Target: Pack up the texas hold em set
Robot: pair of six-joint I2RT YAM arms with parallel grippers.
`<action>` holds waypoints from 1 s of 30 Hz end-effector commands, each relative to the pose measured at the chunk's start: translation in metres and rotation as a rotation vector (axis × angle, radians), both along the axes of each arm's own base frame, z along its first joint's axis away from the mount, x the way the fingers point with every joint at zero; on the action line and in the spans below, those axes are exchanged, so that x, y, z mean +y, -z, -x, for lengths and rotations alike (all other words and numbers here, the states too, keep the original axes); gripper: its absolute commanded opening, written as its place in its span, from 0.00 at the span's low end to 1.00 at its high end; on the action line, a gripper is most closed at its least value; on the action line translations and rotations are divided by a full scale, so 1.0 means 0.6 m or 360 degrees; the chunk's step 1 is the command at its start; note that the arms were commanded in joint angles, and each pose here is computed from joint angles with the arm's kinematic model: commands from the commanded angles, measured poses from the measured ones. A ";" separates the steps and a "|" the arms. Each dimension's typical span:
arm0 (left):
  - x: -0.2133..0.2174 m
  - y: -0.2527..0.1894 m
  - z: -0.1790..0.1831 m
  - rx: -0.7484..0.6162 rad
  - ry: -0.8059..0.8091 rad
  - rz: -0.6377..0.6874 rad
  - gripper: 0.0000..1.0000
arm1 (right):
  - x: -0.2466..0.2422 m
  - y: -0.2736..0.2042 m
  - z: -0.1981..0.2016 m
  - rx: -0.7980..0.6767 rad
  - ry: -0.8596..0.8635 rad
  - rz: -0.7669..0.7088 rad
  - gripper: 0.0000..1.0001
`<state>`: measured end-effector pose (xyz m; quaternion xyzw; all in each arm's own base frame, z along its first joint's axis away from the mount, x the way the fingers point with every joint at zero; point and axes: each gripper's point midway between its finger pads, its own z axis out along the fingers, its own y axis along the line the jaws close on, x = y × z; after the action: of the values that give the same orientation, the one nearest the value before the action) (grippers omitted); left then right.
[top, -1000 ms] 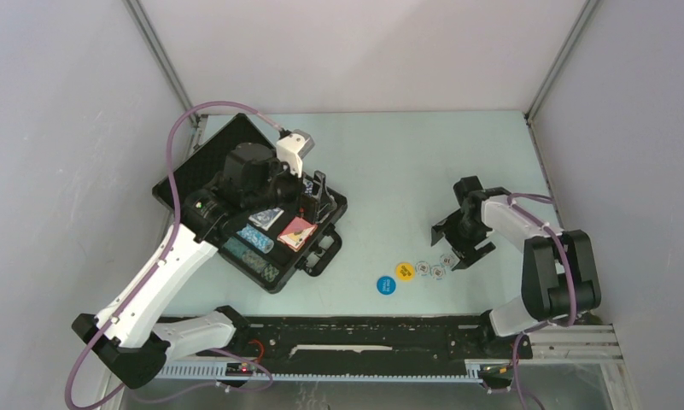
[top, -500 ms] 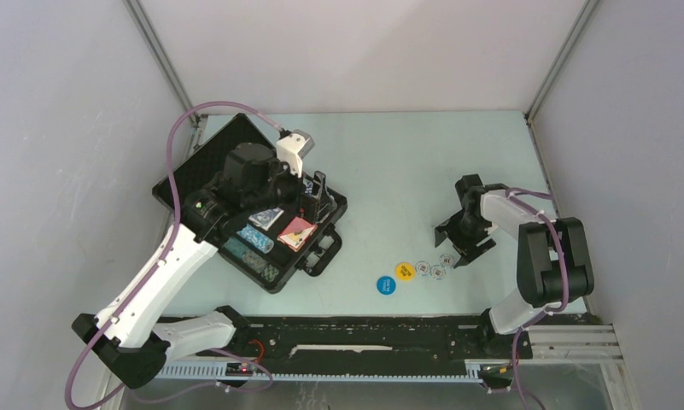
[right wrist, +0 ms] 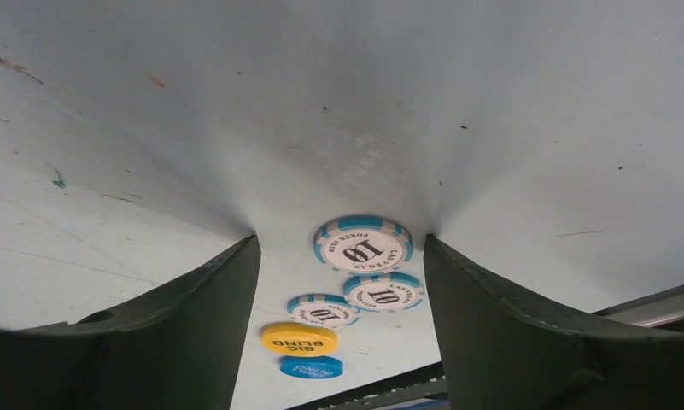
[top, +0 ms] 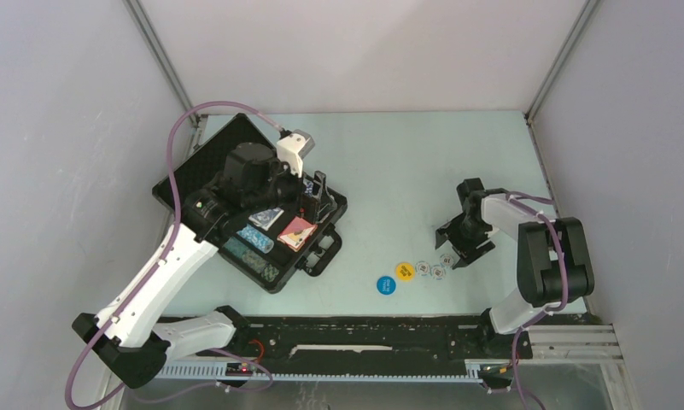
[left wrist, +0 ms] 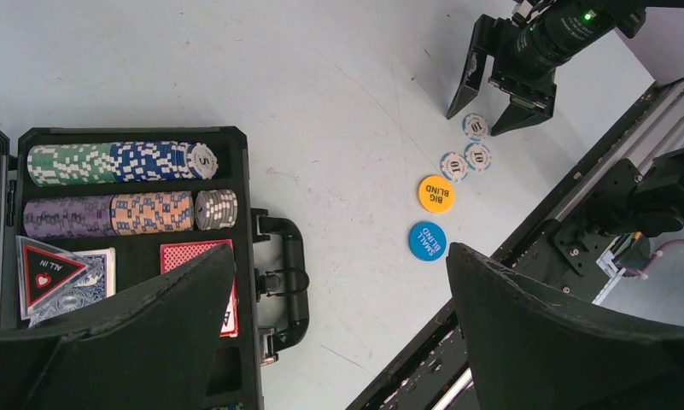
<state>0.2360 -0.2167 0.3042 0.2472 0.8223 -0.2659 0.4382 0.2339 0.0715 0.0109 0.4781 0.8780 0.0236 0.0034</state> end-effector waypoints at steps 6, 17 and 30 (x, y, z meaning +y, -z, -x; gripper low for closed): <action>-0.005 0.006 0.000 0.0000 0.0032 0.0010 1.00 | -0.007 0.013 0.017 0.0009 0.0066 0.0024 0.74; -0.004 0.005 0.001 -0.0003 0.0031 0.0011 1.00 | 0.003 0.020 0.030 0.0073 0.0089 0.0045 0.63; -0.004 0.003 0.003 -0.0004 0.0037 0.0019 1.00 | 0.005 -0.006 0.025 -0.0011 0.0122 0.0034 0.40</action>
<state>0.2355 -0.2172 0.3043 0.2482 0.8219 -0.2676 0.4374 0.2252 0.0731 0.0109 0.5011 0.8652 0.0173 0.0105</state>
